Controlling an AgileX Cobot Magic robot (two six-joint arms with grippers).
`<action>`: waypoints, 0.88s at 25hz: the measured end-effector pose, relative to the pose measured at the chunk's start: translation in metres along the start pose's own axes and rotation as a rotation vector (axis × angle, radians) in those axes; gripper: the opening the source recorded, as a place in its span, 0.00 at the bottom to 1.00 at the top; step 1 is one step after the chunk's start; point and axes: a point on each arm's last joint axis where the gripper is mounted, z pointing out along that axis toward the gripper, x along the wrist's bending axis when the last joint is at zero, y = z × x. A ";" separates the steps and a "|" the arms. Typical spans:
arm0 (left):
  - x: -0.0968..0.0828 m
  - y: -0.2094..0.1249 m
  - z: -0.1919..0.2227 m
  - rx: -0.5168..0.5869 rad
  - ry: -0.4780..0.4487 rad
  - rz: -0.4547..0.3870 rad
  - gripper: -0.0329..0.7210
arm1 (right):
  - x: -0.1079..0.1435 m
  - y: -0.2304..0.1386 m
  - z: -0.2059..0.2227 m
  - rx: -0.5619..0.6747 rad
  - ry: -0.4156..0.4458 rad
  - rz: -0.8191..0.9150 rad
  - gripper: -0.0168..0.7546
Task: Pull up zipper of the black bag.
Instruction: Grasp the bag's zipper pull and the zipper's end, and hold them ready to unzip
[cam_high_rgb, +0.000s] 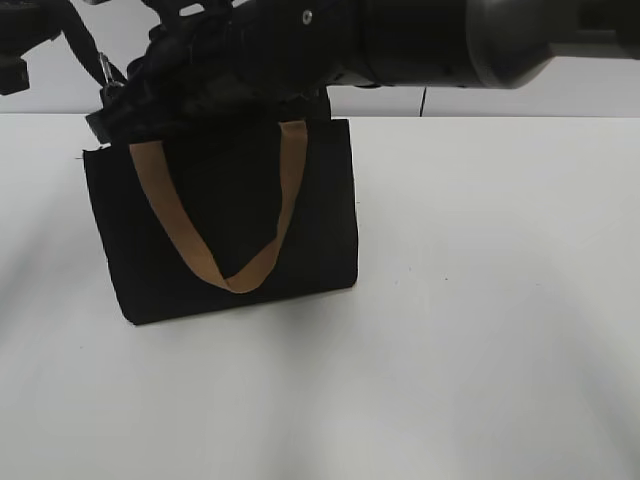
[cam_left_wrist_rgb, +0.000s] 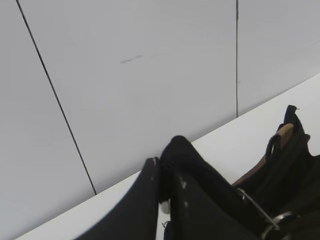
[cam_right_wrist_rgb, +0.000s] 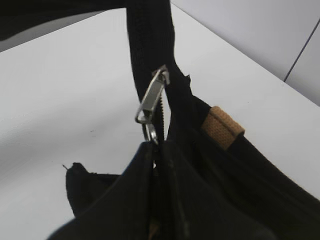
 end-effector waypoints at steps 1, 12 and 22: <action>0.000 0.000 0.000 0.000 0.000 0.000 0.06 | 0.000 0.000 0.000 -0.001 0.000 0.000 0.08; 0.000 0.000 0.000 -0.001 -0.001 0.000 0.06 | -0.001 0.001 0.000 -0.013 -0.007 -0.001 0.14; 0.000 0.000 0.000 -0.001 -0.001 0.000 0.06 | -0.002 0.004 0.000 -0.042 -0.023 -0.042 0.21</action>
